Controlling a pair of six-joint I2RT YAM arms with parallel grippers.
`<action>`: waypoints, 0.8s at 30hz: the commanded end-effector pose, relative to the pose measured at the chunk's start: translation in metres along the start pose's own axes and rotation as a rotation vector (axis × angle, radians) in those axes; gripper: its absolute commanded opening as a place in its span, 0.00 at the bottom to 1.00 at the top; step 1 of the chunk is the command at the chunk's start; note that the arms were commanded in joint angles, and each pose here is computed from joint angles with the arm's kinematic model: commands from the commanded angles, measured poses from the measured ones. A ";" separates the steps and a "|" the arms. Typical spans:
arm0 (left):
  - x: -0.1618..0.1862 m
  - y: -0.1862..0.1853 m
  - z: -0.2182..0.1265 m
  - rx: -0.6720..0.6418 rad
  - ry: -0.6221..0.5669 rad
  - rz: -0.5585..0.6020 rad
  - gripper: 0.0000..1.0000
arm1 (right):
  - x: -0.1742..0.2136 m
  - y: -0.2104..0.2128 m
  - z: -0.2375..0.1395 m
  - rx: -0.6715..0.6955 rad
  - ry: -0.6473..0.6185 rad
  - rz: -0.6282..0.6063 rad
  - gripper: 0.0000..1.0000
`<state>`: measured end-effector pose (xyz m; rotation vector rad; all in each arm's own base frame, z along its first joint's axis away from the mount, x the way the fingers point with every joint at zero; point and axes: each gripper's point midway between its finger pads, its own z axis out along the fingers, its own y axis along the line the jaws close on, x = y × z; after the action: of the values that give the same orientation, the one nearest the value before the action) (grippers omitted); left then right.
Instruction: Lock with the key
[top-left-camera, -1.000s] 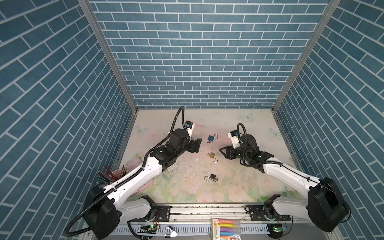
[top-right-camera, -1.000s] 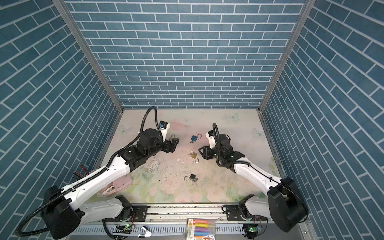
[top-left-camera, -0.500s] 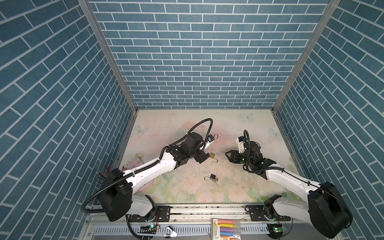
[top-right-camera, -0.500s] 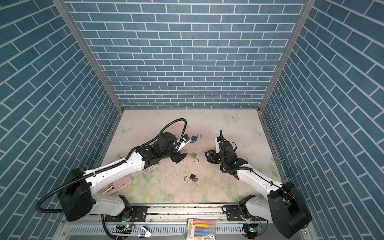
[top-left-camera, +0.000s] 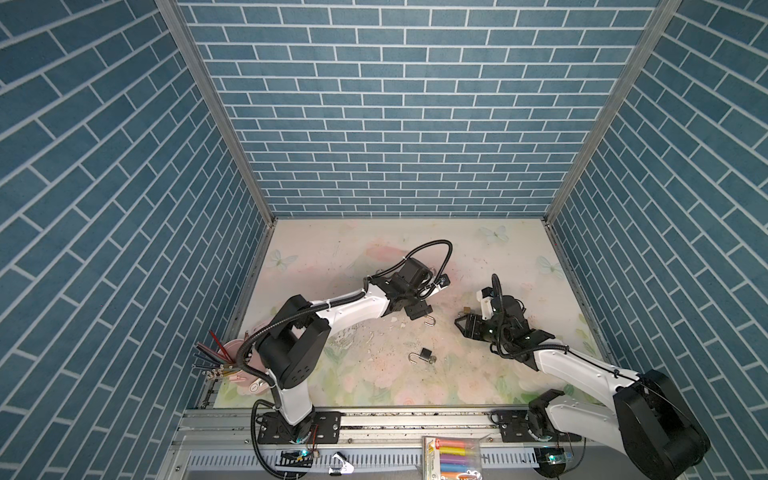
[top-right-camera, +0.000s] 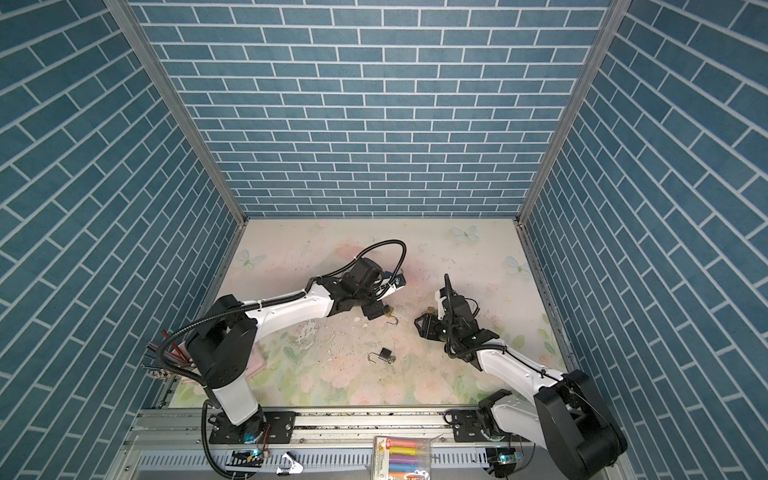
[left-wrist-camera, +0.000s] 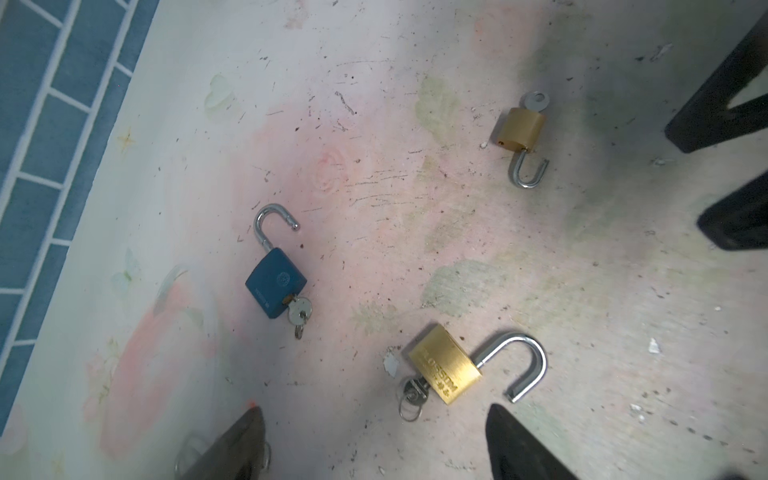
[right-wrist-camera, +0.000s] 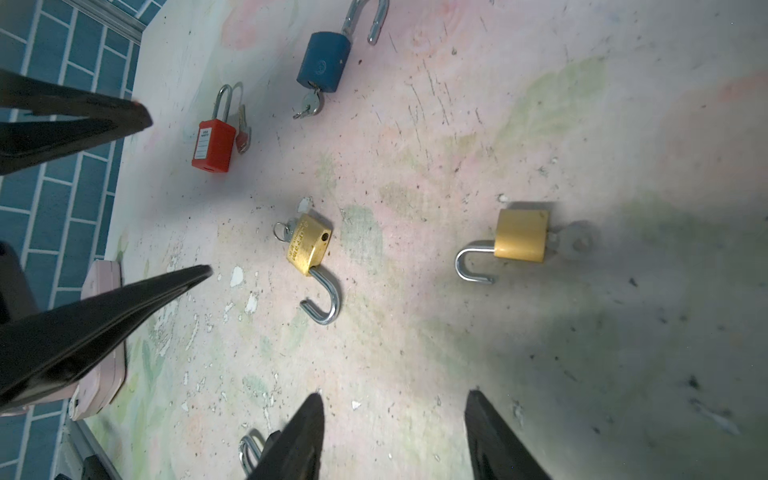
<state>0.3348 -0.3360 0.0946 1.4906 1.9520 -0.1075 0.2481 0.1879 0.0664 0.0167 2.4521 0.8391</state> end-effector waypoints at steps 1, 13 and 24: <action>0.015 -0.014 0.016 0.068 0.058 0.051 0.81 | -0.005 0.007 0.002 -0.036 -0.010 0.032 0.55; 0.018 -0.045 0.043 0.204 0.051 0.032 0.75 | 0.002 0.000 0.011 -0.037 0.002 0.067 0.54; 0.025 -0.051 0.058 0.225 0.083 0.030 0.64 | 0.004 -0.003 0.012 -0.030 0.010 0.061 0.54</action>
<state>0.3191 -0.3583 0.0265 1.6495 2.0293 -0.2501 0.2508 0.1943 0.0571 0.0554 2.4566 0.8954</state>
